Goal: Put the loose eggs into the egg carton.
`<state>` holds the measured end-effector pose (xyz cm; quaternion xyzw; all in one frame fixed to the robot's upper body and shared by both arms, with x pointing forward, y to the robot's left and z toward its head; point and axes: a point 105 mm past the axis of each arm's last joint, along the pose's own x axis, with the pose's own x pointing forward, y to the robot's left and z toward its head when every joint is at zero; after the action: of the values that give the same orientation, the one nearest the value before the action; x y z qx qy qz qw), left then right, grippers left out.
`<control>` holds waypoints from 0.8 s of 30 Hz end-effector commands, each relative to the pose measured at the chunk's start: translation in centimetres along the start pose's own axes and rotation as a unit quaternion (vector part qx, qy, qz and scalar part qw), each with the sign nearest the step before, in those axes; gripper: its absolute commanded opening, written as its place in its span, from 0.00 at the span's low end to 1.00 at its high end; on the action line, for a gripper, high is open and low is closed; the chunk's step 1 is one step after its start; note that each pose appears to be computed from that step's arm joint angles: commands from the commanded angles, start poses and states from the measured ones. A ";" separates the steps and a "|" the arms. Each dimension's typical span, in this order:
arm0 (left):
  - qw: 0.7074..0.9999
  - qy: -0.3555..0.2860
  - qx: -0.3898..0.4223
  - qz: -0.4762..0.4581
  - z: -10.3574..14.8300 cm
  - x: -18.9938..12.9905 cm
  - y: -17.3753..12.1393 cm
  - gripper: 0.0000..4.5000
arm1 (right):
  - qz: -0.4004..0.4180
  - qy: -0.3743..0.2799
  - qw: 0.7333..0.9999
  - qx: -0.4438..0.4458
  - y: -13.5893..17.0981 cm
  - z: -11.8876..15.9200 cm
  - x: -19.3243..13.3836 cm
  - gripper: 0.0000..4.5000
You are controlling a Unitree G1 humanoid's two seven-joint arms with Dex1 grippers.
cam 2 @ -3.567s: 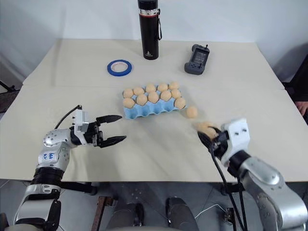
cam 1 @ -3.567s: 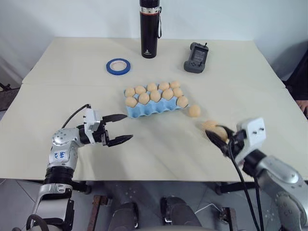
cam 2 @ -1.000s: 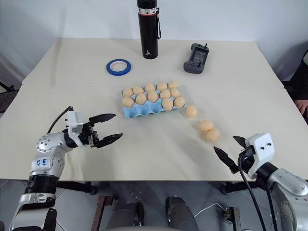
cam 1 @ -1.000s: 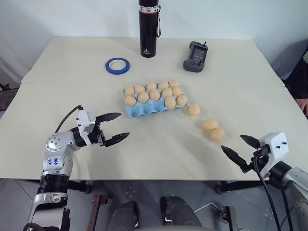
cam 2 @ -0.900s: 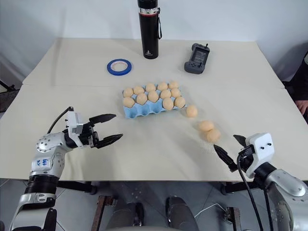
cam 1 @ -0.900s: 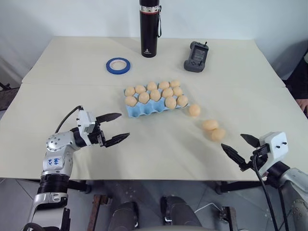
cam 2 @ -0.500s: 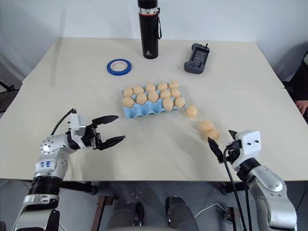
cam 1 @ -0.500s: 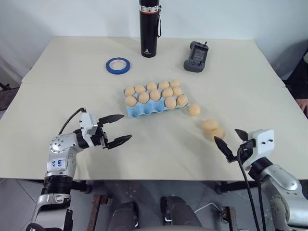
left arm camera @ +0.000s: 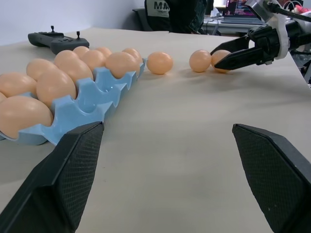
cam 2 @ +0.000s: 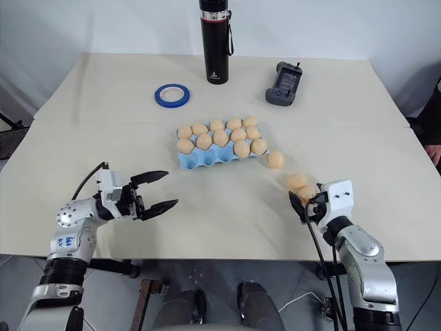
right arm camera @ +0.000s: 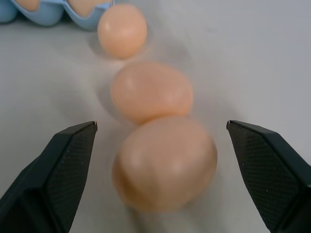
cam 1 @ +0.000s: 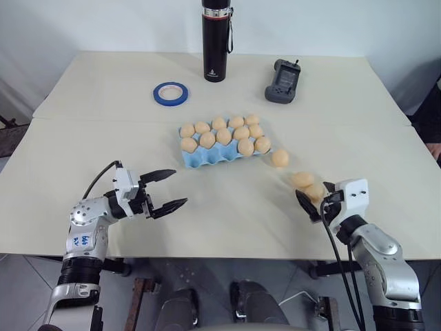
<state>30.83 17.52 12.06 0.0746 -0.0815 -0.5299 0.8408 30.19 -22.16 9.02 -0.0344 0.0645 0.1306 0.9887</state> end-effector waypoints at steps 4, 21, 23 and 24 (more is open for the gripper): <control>1.000 -0.004 0.022 0.010 0.7 -0.4 0.4 1.00 | -0.007 -0.021 1.000 -0.008 -0.2 1.5 -0.3 0.57; 1.000 -0.011 0.026 0.013 1.1 -0.1 1.1 1.00 | 0.133 -0.118 0.984 -0.019 8.0 11.7 3.6 0.47; 0.999 -0.011 0.029 0.017 1.3 -0.1 1.2 1.00 | 0.153 -0.123 0.980 -0.014 10.1 12.3 5.6 0.47; 0.999 -0.012 0.030 0.018 1.3 -0.2 1.3 1.00 | 0.160 -0.123 0.979 -0.013 10.8 12.4 6.2 0.47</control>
<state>31.49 17.91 12.44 0.0751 -0.0876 -0.5182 0.8474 34.31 -9.99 19.56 -0.0141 -0.0444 0.2900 0.9559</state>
